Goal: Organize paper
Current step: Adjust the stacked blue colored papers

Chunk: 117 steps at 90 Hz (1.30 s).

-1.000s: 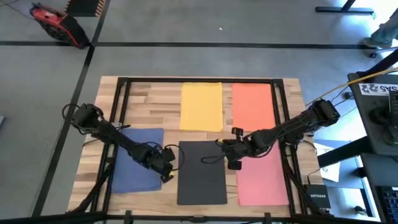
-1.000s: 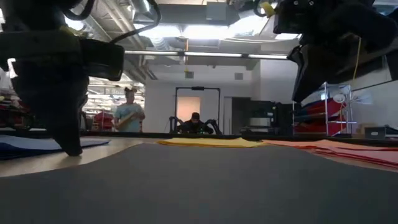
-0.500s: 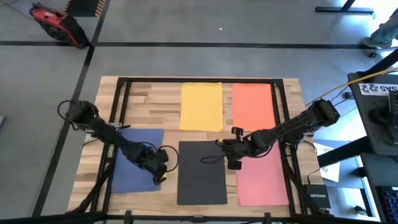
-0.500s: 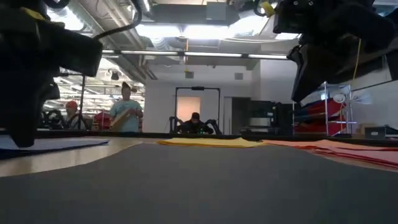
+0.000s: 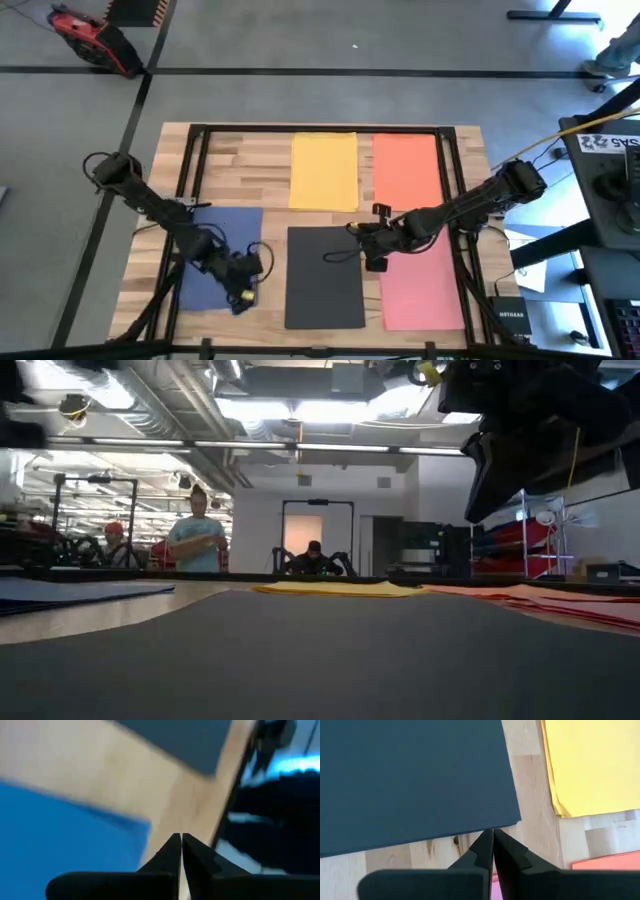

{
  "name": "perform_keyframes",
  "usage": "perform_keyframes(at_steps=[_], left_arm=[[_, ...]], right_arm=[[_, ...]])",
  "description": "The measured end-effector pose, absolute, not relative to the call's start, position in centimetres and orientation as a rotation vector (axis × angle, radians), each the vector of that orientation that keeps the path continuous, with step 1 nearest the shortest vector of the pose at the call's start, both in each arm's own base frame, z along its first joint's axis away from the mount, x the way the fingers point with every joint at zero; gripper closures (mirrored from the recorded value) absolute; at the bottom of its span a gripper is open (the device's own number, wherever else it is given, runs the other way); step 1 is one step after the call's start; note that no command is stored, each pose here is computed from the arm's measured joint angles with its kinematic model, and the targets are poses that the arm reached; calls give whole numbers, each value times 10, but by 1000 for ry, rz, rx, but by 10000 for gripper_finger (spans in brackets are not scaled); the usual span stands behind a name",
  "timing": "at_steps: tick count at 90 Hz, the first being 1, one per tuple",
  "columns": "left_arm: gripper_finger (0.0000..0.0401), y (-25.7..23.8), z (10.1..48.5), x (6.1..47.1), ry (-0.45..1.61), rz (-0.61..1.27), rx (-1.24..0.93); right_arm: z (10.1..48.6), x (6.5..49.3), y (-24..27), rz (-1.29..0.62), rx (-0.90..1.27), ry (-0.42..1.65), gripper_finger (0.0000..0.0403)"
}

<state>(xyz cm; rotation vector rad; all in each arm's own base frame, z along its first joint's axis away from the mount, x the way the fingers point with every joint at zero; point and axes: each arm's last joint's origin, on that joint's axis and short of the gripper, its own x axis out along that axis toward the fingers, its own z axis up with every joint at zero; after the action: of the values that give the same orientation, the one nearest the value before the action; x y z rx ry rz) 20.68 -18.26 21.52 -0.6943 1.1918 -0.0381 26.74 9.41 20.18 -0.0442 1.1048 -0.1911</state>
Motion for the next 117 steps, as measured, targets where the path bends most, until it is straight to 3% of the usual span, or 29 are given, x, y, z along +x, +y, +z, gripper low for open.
perform_keyframes(at_steps=[34,54,72,90,117], left_arm=[[401,-245,179,145,1397,23,-605],[401,-248,157,117,1528,276,-561],[401,-252,155,109,1539,312,-576],[401,-261,157,112,1531,228,-653],[401,-257,139,113,1567,319,-632]], right_arm=[[203,269,92,-212,-46,1082,403],[203,271,90,-225,-39,1069,403],[203,271,90,-224,-39,1070,403],[203,271,90,-218,-35,1073,403],[203,271,90,-218,-36,1072,403]])
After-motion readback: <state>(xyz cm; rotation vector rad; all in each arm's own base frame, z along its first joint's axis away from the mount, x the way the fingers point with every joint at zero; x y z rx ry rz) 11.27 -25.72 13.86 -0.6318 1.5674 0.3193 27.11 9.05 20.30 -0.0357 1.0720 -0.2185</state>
